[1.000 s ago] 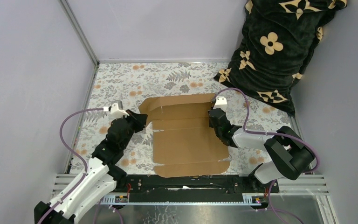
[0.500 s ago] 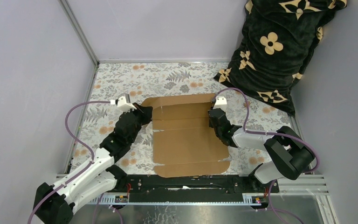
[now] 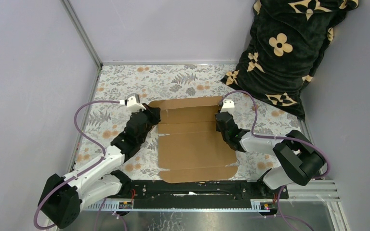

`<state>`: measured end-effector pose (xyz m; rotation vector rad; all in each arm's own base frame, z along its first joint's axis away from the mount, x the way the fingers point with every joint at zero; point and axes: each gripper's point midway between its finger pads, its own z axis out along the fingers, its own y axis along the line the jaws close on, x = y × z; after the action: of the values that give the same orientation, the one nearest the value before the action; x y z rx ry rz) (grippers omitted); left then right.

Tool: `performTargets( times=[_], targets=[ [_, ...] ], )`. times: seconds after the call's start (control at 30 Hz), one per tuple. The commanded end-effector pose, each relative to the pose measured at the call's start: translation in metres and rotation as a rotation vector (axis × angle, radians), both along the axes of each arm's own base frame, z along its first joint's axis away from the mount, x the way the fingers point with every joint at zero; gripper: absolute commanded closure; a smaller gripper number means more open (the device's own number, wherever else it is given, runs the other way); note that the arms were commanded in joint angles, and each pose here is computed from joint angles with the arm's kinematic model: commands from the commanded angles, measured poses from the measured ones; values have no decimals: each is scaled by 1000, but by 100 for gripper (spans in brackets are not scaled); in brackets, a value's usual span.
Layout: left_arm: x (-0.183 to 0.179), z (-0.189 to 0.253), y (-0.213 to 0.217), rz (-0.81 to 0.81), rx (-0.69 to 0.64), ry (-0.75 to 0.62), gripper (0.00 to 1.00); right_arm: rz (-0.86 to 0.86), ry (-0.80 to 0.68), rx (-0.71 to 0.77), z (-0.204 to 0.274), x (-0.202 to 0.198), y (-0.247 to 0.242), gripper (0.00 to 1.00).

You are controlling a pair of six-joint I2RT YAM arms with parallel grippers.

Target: Fold the paper box

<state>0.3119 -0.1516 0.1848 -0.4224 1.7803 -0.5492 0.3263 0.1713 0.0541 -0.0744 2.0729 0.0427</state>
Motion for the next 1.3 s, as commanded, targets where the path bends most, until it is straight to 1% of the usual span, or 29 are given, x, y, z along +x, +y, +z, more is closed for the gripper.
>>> performTargets(
  times=[0.0,0.23,0.5,0.7,0.97,1.27],
  targets=[
    [11,20,-2,25,-35,-80,90,12,41,-44,-11,-11,-6,95],
    [20,11,-13,11,-52,-64,91,14,38,-39,-10,-13,-6,95],
    [21,4,-15,14,-93,-67,91,16,32,-33,-9,-14,-7,95],
    [22,6,-22,-3,-158,-93,91,22,30,-28,-8,-15,-6,95],
    [20,-2,-26,-16,-208,-84,91,26,22,-23,-4,-15,-5,95],
    [17,1,-33,-41,-289,-97,91,34,21,-19,-4,-17,-2,95]
  ],
)
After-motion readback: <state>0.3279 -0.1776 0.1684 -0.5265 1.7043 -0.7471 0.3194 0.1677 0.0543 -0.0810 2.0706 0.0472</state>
